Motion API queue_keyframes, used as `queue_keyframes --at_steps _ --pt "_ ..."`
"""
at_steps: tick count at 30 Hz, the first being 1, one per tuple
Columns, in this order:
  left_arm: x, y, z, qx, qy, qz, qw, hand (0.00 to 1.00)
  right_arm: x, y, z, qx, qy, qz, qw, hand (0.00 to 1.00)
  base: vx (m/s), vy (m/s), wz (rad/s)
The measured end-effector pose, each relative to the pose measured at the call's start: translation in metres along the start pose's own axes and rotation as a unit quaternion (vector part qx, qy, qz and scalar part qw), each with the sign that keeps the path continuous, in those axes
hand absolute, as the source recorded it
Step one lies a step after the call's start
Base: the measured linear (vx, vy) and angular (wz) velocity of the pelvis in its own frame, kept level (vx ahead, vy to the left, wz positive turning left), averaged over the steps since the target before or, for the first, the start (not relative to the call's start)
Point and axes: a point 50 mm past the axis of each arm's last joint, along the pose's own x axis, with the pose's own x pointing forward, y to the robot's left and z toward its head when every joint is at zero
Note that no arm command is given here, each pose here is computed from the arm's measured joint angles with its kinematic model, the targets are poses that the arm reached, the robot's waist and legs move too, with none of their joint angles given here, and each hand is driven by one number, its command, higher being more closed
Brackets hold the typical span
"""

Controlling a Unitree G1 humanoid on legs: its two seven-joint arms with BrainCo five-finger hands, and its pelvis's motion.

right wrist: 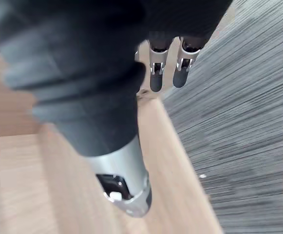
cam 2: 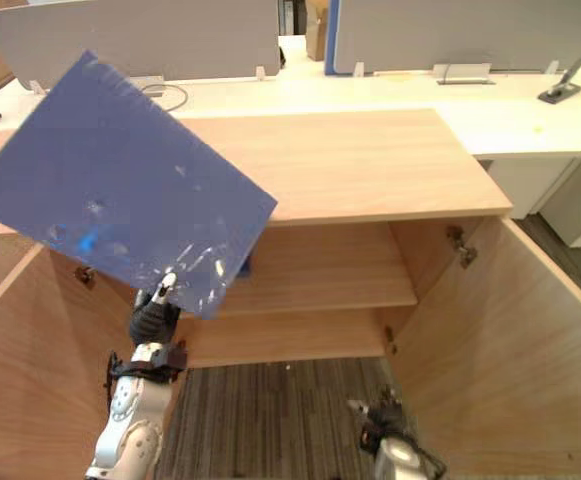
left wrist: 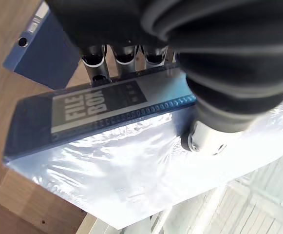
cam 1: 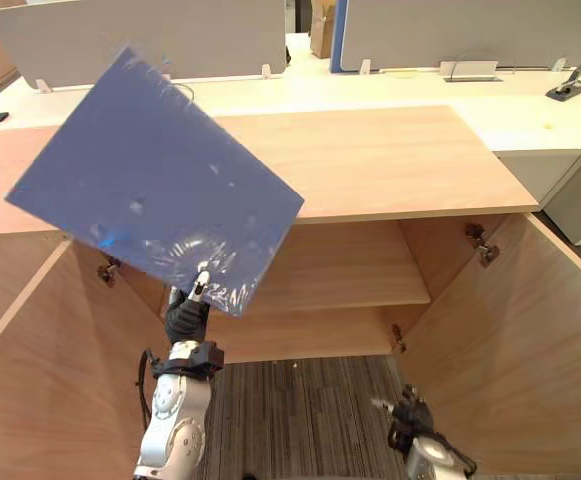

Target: Walk over to the cabinet, pick up the folder, carry it to the office cabinet, place the folder inside the office cabinet, then close the office cabinet door

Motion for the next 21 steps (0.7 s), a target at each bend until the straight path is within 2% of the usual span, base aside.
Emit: queue_keyframes --at_steps 9,13,17,21 --pt "-0.01 0.007 -0.012 -0.02 0.03 0.008 0.999 1.0 -0.008 0.022 0.049 0.035 -0.11 0.045 0.992 0.0 -0.05 0.0 -0.08" --pt "-0.012 0.008 -0.018 -0.02 0.049 0.011 0.999 1.0 -0.023 0.036 0.091 0.081 -0.2 0.094 0.972 0.0 -0.04 -0.004 -0.01" --pt "-0.011 0.008 -0.017 -0.014 0.047 0.005 0.999 1.0 -0.05 0.058 0.143 0.108 -0.311 0.179 0.927 0.0 -0.01 -0.003 0.0" --pt "-0.006 0.004 -0.011 -0.009 0.037 -0.045 0.998 1.0 -0.075 0.072 0.201 0.149 -0.414 0.267 0.858 0.0 -0.01 -0.003 0.0"
